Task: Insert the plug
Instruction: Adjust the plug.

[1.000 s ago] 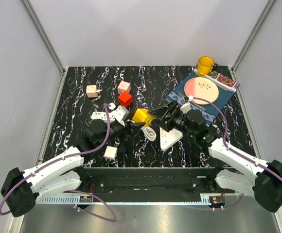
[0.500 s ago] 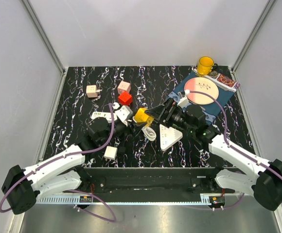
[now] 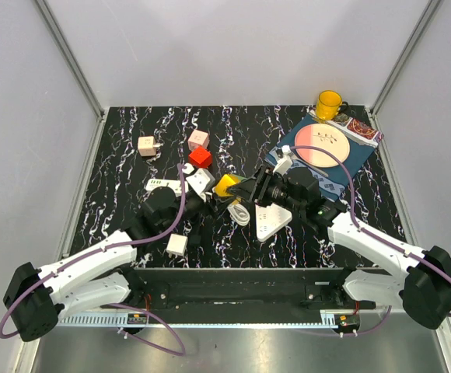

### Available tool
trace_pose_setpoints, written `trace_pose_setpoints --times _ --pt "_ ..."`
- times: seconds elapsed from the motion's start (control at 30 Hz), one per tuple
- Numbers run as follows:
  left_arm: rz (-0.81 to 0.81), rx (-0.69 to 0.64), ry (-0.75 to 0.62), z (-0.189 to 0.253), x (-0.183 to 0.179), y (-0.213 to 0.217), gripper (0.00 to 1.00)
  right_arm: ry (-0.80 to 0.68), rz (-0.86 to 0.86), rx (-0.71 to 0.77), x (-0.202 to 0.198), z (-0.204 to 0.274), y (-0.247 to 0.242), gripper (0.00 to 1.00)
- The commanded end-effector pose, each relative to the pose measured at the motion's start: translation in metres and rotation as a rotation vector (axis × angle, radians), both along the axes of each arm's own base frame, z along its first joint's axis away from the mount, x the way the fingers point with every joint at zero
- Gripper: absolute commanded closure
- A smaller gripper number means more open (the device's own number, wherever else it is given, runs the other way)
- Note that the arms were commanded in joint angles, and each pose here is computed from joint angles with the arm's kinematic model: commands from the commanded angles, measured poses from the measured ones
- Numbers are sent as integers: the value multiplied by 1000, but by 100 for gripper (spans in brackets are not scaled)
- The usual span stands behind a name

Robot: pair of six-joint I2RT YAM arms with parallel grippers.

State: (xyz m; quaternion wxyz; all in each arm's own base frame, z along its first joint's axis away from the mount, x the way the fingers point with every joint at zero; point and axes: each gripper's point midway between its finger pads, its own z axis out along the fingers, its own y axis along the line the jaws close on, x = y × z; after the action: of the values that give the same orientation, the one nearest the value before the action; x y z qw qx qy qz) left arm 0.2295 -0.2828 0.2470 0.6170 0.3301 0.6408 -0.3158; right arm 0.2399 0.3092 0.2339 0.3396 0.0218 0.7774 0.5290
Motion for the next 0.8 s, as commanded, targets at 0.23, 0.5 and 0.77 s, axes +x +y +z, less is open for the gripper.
trace_pose_setpoints --times 0.23,0.5,0.77 --pt "142 -146 30 46 9 19 18 -231 46 -28 0 28 2 100" --pt "358 -292 319 73 9 54 1 -559 25 -143 8 38 -14 100" --pt "417 -428 668 78 23 67 1 -866 74 -188 -6 59 -20 99"
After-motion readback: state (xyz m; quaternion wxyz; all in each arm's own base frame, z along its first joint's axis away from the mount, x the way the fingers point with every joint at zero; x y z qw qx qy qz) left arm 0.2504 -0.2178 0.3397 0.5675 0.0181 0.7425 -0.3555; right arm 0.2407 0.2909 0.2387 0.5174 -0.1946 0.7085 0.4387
